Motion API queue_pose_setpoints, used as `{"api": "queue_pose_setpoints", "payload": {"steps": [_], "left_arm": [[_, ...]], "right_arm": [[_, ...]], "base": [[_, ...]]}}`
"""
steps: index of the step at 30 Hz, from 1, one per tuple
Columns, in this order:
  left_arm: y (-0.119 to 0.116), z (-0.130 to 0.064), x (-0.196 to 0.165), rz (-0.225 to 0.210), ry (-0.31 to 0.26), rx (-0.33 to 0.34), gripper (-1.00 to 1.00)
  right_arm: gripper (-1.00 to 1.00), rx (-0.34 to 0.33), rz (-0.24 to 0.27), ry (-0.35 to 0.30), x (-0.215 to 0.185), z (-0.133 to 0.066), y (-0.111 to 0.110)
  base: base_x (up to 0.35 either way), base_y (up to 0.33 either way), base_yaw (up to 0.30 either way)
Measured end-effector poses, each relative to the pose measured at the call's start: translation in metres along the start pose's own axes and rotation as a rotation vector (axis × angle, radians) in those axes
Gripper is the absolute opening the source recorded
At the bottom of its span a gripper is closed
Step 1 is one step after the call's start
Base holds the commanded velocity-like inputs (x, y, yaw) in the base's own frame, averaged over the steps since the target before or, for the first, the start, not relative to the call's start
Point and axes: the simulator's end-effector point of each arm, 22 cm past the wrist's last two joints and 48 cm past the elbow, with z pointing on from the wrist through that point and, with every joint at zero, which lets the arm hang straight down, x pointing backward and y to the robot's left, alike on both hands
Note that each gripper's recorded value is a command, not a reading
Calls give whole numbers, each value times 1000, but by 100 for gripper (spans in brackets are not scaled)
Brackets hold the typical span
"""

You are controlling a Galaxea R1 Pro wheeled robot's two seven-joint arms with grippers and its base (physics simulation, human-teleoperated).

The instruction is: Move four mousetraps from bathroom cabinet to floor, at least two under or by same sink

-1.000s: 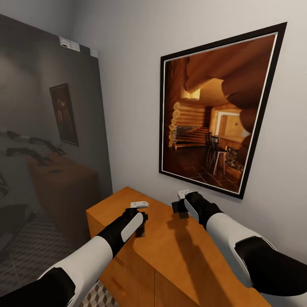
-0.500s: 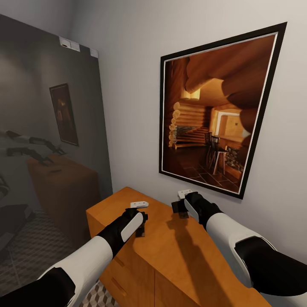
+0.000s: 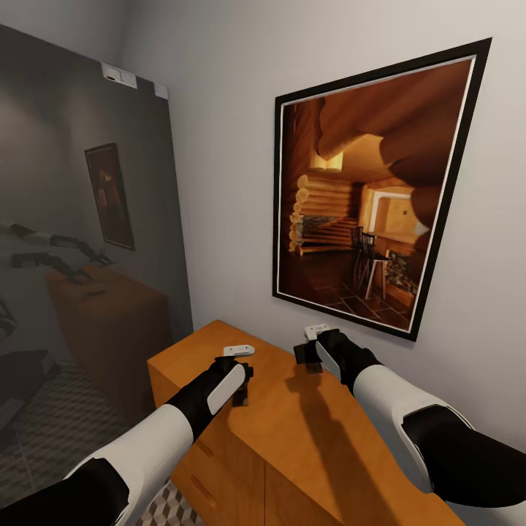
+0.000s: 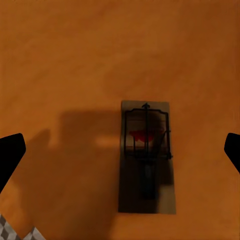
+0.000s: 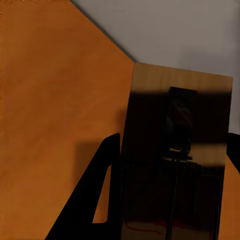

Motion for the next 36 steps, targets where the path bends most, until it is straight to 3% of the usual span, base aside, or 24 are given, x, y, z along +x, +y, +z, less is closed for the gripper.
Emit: {"api": "queue_pose_setpoints", "payload": {"steps": [36], "left_arm": [[0, 0, 0, 1, -1, 1, 100]], "right_arm": [[-100, 3, -4, 0, 0, 0, -1]], "base": [[0, 0, 0]]}}
